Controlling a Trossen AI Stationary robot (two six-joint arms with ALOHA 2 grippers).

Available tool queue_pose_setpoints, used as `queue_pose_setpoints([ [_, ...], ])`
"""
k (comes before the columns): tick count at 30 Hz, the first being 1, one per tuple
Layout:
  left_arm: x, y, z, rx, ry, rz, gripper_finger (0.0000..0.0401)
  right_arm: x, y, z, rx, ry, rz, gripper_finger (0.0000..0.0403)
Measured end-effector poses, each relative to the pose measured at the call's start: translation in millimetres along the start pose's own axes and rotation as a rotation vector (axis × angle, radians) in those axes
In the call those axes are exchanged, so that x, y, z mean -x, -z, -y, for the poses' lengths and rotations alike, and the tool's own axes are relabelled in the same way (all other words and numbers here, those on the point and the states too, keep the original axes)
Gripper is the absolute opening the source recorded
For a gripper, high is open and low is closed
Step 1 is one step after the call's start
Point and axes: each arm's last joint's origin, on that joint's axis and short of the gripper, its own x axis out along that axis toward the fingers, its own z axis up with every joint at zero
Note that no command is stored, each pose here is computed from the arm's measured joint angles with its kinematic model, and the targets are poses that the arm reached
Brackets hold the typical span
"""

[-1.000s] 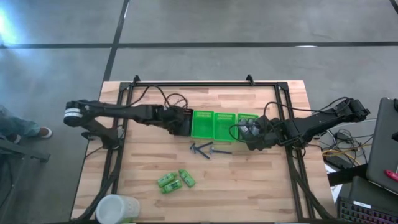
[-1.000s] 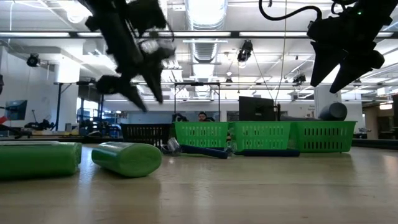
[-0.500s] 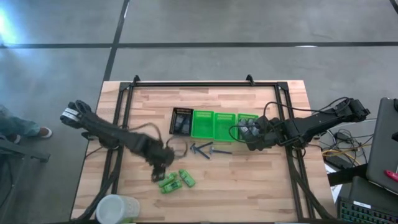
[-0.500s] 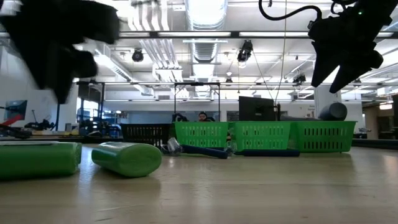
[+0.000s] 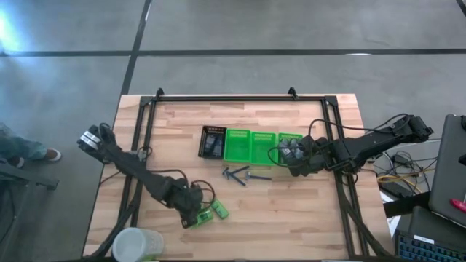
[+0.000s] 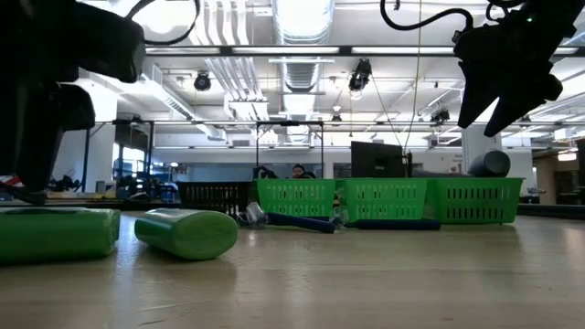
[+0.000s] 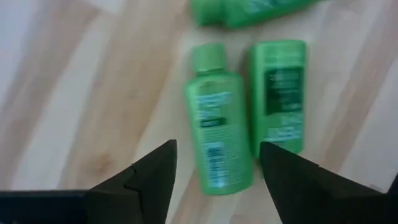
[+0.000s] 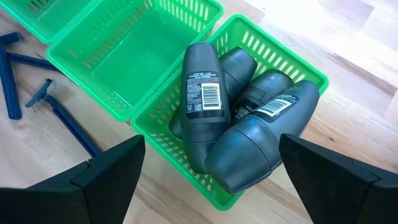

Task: Pick & Place Travel size toiletries
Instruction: Put the green shampoo into the left green basket

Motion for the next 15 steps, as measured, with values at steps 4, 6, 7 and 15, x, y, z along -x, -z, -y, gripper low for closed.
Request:
queue_pose_setpoints([
  [4, -9.3, 5.8, 8.5, -0.075, -0.024, -0.023, 0.0252, 0.0, 0.1, 0.0, 0.000, -0.001, -0.004, 0.0368],
  [6, -13.7, 7.3, 8.8, -0.058, -0.045, -0.027, 0.0256, 0.0, 0.1, -0.1, 0.000, -0.002, -0.004, 0.0368],
  [7, -15.3, 7.2, 8.5, -0.042, -0.058, -0.019, 0.0256, 0.0, 0.1, -0.1, 0.000, -0.002, -0.004, 0.0368],
  [15, -37.7, 9.1, 9.0, 0.007, -0.109, -0.053, 0.0255, 0.0, 0.1, 0.0, 0.005, -0.001, -0.004, 0.0368],
])
